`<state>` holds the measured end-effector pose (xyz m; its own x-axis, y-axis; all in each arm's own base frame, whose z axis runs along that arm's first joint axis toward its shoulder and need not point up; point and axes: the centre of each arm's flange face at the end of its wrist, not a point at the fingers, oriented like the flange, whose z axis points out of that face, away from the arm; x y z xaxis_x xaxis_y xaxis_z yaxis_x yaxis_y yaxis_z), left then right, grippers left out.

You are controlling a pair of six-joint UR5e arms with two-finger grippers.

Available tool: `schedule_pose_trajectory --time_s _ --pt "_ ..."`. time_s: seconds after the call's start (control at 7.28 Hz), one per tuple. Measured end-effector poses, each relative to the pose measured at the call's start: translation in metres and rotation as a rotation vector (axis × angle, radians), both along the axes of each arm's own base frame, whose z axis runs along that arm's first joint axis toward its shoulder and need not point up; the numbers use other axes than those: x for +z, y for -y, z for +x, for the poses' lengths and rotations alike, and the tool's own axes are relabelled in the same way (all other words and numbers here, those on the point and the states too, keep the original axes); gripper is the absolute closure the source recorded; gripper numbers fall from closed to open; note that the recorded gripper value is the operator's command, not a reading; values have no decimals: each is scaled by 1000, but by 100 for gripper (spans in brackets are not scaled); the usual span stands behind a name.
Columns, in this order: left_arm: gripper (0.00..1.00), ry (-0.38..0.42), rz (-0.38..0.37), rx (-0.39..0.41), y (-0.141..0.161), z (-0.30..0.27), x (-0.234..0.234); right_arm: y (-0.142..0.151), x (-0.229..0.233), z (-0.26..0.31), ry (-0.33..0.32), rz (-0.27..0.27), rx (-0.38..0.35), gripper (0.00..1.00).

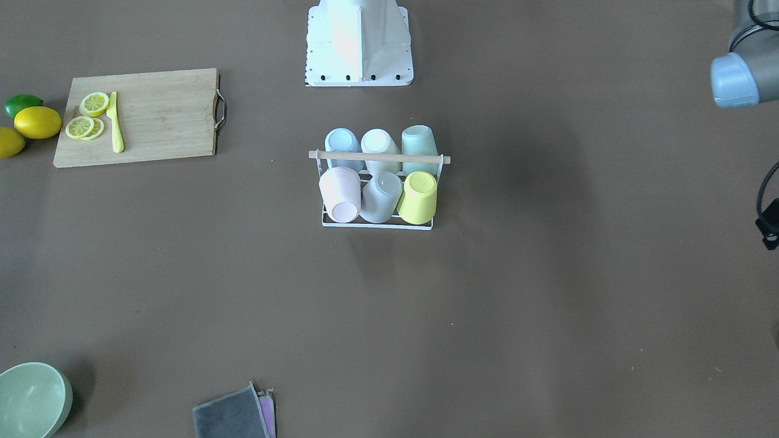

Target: Place cup on cup holder

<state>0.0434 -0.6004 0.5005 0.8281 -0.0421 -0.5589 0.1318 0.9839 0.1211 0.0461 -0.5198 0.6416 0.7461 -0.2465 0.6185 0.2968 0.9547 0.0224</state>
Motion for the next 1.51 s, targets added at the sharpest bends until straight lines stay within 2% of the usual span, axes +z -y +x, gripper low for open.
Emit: schedule_pose_trajectory --time_s 0.14,0.27,0.55,0.69,0.96,1.51 --pt "2 -114 -134 -22 -31 -32 41 -1 2 0 0 -5 1 0" --pt "2 -192 -242 -52 -70 -56 85 0 4 0 -4 -18 13 0" --pt "2 -249 -372 -84 -139 -73 147 3 1 -1 -27 -95 125 0" --pt "2 -253 -399 -87 -159 -75 163 6 -3 1 -34 -113 179 0" --pt "2 -252 -409 -74 -173 -77 177 7 -4 8 -32 -108 230 0" --pt "2 -241 -314 21 -169 -78 172 4 0 11 -28 -112 241 0"
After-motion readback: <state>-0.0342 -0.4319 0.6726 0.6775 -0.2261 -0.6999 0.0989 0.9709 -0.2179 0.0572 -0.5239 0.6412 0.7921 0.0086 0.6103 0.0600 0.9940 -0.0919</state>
